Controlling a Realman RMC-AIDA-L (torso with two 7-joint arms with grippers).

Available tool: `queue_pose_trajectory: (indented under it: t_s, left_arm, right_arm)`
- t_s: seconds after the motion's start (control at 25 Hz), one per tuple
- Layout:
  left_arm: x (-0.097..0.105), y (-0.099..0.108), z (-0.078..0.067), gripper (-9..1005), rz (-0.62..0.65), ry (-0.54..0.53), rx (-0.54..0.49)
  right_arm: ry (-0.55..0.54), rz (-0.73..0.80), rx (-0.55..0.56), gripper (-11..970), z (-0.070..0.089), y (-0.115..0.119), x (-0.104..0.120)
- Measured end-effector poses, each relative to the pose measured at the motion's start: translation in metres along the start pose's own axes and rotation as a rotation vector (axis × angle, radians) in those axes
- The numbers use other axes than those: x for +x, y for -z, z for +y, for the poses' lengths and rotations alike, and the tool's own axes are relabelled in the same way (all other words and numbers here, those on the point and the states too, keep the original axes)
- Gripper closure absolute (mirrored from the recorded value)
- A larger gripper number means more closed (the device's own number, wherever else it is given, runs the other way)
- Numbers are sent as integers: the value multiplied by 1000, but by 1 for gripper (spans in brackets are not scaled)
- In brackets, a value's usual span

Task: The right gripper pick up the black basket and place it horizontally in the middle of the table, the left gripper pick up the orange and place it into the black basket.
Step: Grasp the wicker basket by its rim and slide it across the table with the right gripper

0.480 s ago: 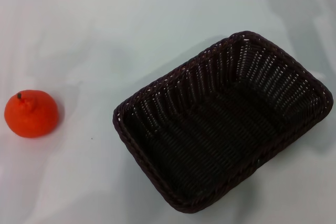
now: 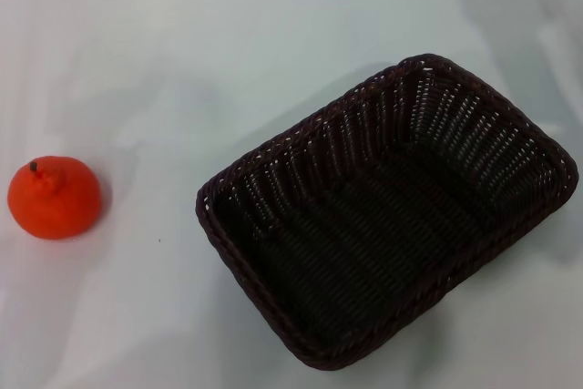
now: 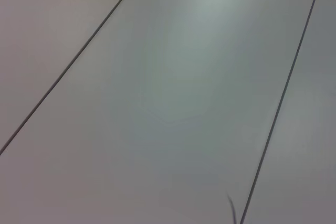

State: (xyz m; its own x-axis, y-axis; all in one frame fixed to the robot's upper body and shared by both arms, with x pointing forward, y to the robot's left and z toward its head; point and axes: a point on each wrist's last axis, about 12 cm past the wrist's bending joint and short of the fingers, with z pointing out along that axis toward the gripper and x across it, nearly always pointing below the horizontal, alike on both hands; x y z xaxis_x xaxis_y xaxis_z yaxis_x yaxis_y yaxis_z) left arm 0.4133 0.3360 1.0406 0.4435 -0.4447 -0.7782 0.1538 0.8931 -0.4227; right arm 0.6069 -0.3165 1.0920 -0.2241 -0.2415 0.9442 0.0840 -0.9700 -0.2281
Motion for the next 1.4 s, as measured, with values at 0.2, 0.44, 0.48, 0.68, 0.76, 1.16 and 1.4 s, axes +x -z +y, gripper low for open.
queue_pose_trajectory:
  t_s: [0.2,0.44,0.48,0.68,0.76,1.16,1.4]
  left_arm:
    - [0,0,0,78,0,0,1]
    - [0,-2,1,78,0,-1,2]
    - [0,-2,1,78,0,-1,2]
    - [0,-5,1,79,-2,-3,7]
    - [0,-6,1,79,-4,-2,8]
    - [1,-12,0,77,-18,2,9]
    - [1,-13,0,79,-19,2,13]
  right_arm:
    - [-72,-162,267,101,-1,-18,17]
    - [-124,-607,547,101,6,-41,71]
    - [-119,-688,566,101,7,-43,82]
    - [-21,-1046,604,101,3,-42,118]
    - [36,-1142,603,101,-1,-40,126]
    - [164,-1402,608,101,-14,-33,124]
    - [208,-1487,627,102,-25,-28,106]
